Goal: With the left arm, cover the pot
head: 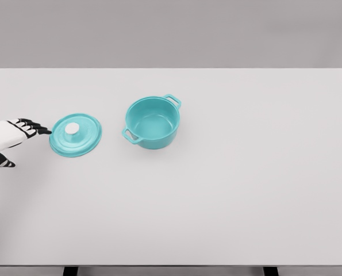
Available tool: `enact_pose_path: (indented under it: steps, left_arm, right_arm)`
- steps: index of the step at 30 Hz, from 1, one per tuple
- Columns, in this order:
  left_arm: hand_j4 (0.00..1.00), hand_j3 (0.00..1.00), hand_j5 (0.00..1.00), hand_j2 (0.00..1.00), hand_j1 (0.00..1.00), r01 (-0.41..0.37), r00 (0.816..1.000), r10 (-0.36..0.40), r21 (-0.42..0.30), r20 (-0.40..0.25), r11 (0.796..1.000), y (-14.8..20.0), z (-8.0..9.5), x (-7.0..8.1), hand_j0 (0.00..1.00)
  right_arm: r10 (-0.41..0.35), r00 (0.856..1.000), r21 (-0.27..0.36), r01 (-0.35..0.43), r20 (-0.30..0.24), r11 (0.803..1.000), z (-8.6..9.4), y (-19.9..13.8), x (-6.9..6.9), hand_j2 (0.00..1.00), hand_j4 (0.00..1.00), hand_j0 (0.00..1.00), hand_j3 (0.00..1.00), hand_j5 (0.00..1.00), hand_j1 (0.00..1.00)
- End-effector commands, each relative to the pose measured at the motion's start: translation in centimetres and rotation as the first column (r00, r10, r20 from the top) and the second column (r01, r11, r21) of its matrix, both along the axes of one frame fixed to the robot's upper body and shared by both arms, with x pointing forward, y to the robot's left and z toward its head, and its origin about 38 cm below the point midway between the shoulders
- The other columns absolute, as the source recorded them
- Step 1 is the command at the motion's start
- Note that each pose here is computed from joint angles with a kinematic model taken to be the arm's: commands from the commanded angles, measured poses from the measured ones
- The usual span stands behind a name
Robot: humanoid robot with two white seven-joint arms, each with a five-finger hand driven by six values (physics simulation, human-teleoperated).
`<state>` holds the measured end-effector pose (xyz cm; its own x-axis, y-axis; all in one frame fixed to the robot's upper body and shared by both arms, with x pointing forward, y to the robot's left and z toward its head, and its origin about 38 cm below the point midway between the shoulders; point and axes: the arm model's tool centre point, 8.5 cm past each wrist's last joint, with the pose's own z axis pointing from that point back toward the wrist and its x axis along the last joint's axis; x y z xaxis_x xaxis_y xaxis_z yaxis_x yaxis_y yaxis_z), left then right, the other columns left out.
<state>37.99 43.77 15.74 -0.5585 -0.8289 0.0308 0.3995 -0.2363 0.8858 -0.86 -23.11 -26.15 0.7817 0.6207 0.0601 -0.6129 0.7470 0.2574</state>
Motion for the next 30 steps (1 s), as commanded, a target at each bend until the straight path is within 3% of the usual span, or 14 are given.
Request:
enact_pose_path:
  steps: [1,10,15,17,20,22,24,26,27,30]
  left_arm:
    - [1.00,1.00,1.00,1.00,1.00,-0.001,1.000,0.001,-0.003,0.001,1.000,0.0,0.1,0.0,1.00]
    - [1.00,1.00,1.00,1.00,1.00,-0.006,1.000,0.006,0.014,0.000,1.000,0.5,0.4,0.0,1.00]
    - [1.00,1.00,1.00,1.00,1.00,0.000,1.000,0.000,0.058,-0.001,0.998,0.5,0.8,0.4,1.00]
    - [1.00,1.00,1.00,1.00,1.00,0.022,1.000,-0.021,0.129,-0.005,0.991,0.8,1.9,1.6,1.00]
    - [1.00,1.00,1.00,1.00,1.00,0.053,0.999,-0.053,0.127,-0.008,0.991,-0.9,3.8,5.7,1.00]
    - [1.00,1.00,1.00,1.00,1.00,0.063,0.998,-0.057,0.228,-0.032,0.972,0.5,5.4,5.8,1.00]
    - [1.00,1.00,1.00,1.00,1.00,0.101,0.995,-0.091,0.258,-0.050,0.961,-0.3,5.5,6.1,1.00]
    - [1.00,1.00,1.00,1.00,1.00,0.127,0.991,-0.119,0.173,-0.057,0.977,-2.0,5.2,6.1,1.00]
    - [1.00,1.00,1.00,1.00,1.00,0.130,0.990,-0.123,0.124,-0.066,0.984,-3.0,4.6,6.5,1.00]
    - [1.00,1.00,1.00,1.00,1.00,0.110,0.990,-0.104,0.072,-0.092,0.991,-4.9,2.2,8.7,1.00]
  right_arm:
    - [-0.001,1.000,0.000,0.001,-0.001,1.000,0.0,0.0,0.0,1.00,1.00,1.00,1.00,1.00,1.00]
    - [-0.001,1.000,-0.015,0.001,-0.011,1.000,0.0,-0.2,-0.4,1.00,1.00,1.00,1.00,1.00,1.00]
    - [-0.001,1.000,-0.015,0.001,-0.011,1.000,0.0,-0.2,-0.4,1.00,1.00,1.00,1.00,1.00,1.00]
    - [0.001,1.000,-0.015,-0.001,-0.009,1.000,0.0,-0.2,-0.3,1.00,1.00,1.00,1.00,1.00,1.00]
    - [-0.001,1.000,-0.015,0.001,-0.012,1.000,0.0,-0.3,-0.4,1.00,1.00,1.00,1.00,1.00,1.00]
    - [-0.001,1.000,-0.015,0.001,-0.011,1.000,0.0,-0.2,-0.4,1.00,1.00,1.00,1.00,1.00,1.00]
    - [-0.001,1.000,-0.015,0.001,-0.011,1.000,0.0,-0.2,-0.4,1.00,1.00,1.00,1.00,1.00,1.00]
    - [-0.001,1.000,-0.015,0.001,-0.011,1.000,0.0,-0.2,-0.4,1.00,1.00,1.00,1.00,1.00,1.00]
    - [-0.001,1.000,-0.015,0.001,-0.011,1.000,0.0,-0.2,-0.4,1.00,1.00,1.00,1.00,1.00,1.00]
    - [-0.001,1.000,-0.015,0.001,-0.011,1.000,0.0,-0.3,-0.3,1.00,1.00,1.00,1.00,1.00,1.00]
